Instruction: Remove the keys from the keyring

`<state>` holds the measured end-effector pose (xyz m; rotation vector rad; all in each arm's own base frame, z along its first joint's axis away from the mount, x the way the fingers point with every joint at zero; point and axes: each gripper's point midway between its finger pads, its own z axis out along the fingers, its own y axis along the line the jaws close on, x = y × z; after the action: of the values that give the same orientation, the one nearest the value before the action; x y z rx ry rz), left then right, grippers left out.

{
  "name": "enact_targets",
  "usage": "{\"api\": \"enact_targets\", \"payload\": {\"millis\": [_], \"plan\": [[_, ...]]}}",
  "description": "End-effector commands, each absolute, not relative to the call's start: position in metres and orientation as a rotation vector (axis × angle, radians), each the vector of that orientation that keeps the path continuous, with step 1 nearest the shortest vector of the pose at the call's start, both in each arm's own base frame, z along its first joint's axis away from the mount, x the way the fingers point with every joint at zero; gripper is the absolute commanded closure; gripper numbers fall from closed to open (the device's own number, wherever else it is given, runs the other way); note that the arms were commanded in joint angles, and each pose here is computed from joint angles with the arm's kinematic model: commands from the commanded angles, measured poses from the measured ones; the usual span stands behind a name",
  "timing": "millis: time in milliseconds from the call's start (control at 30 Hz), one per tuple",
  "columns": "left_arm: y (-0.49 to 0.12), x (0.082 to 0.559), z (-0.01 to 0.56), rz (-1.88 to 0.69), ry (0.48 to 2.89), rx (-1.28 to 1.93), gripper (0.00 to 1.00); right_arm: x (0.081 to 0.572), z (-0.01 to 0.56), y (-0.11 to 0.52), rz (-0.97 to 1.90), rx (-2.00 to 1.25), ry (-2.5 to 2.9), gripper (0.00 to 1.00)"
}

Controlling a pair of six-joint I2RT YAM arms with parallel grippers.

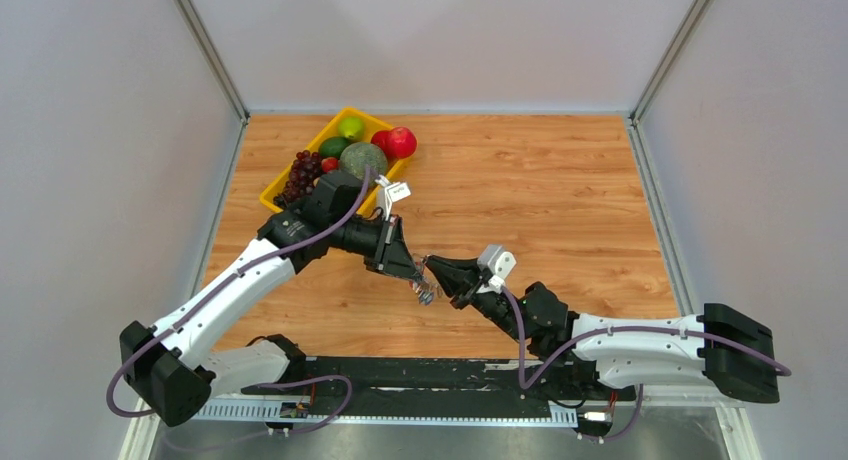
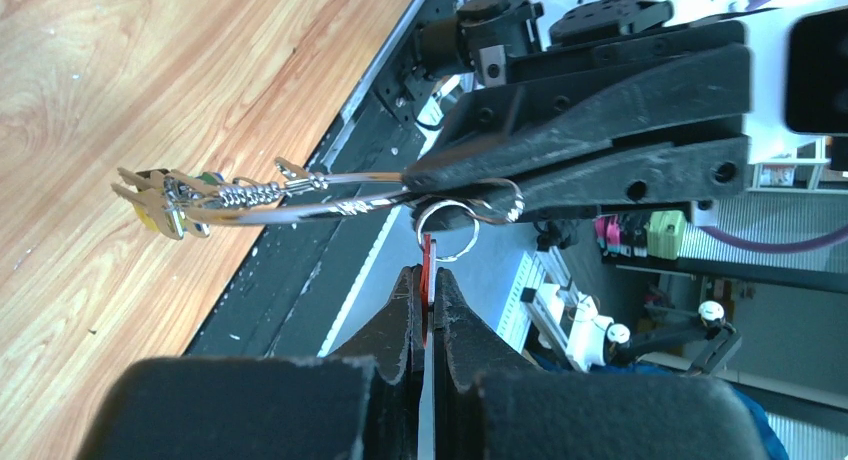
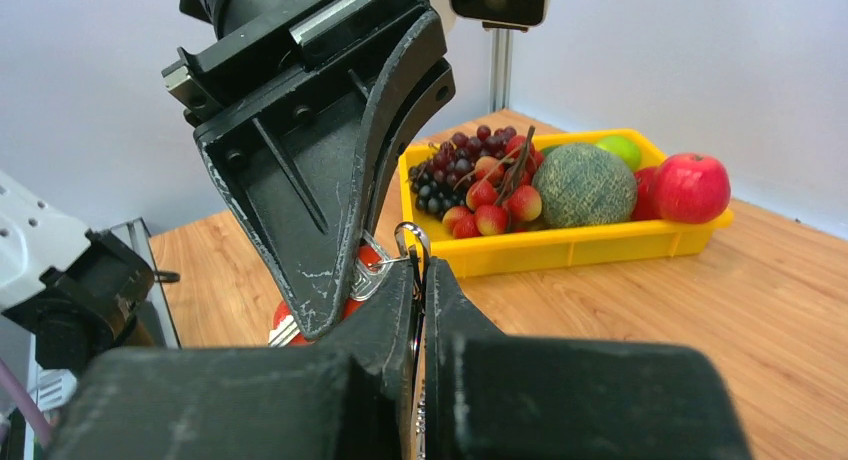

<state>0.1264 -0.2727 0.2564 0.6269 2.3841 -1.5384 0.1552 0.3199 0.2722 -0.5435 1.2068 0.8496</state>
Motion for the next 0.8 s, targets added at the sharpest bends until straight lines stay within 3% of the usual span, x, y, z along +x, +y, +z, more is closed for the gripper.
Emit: {"api": "enact_targets", "payload": {"millis": [0,667,767], "plan": [[-0.272,0.124,0.241,-1.523,2.409,0.680,1.00,0.147,0.304,0.321,0.955,-0.498,1.149,1.00],[-0.226,0.184,0.151,-0.933,2.568,0.537,1.00,0.182,0.278,0.274,0.964,-0.363,1.425,1.00],[-0.210,0.209,0.122,-0.731,2.607,0.446,1.00,0.187,0.278,0.270,0.920,-0.374,1.446,1.00]]}}
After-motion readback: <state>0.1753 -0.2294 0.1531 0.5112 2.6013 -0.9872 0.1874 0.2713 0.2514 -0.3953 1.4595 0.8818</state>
